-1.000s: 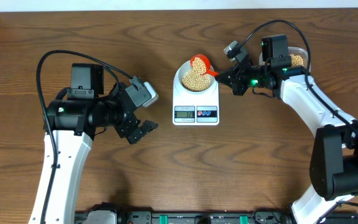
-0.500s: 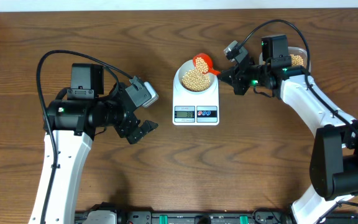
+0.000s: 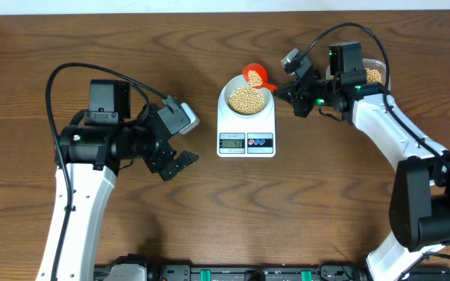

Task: Scoop item into bowl and weigh 50g on scale
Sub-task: 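Tilt the scoop over the bowl and pour soybeans in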

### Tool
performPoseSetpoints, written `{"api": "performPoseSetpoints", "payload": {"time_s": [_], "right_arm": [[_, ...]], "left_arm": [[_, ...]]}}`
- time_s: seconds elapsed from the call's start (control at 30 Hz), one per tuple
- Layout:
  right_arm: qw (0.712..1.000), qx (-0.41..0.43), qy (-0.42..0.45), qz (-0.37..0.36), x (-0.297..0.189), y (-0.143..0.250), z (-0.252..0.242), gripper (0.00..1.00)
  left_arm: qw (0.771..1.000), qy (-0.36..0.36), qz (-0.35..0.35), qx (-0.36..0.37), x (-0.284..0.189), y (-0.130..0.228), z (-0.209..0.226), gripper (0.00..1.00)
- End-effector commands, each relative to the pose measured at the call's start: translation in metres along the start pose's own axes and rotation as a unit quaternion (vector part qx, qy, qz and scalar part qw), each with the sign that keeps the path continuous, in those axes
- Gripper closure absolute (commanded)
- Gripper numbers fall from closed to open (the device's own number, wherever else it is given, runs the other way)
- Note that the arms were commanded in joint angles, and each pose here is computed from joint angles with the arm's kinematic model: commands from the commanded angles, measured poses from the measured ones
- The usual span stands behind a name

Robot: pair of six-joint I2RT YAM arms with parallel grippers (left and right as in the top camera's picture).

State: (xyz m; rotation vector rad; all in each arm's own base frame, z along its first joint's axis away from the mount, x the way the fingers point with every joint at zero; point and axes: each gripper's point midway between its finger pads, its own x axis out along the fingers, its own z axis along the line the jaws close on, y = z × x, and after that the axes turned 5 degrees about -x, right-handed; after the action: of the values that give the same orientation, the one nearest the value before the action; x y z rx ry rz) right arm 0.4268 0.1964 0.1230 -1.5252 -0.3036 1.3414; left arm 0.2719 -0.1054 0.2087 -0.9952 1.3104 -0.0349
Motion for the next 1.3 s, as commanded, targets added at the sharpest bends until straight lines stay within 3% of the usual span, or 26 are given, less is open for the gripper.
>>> {"api": "performPoseSetpoints", "payload": {"time_s": [0.0,1.27], "right_arm": [[1.000,-0.008,-0.006,-0.001,0.003,0.001,0.003,0.99],[0.999,-0.028,0.007,-0.016,-0.009,-0.017,0.007,0.99]], "left_arm": [[1.000,-0.005,-0.016,0.006,-0.008,-0.010,0.001,0.01],[1.000,-0.005,-0.016,0.006,-0.008,-0.010,0.001,0.01]]}}
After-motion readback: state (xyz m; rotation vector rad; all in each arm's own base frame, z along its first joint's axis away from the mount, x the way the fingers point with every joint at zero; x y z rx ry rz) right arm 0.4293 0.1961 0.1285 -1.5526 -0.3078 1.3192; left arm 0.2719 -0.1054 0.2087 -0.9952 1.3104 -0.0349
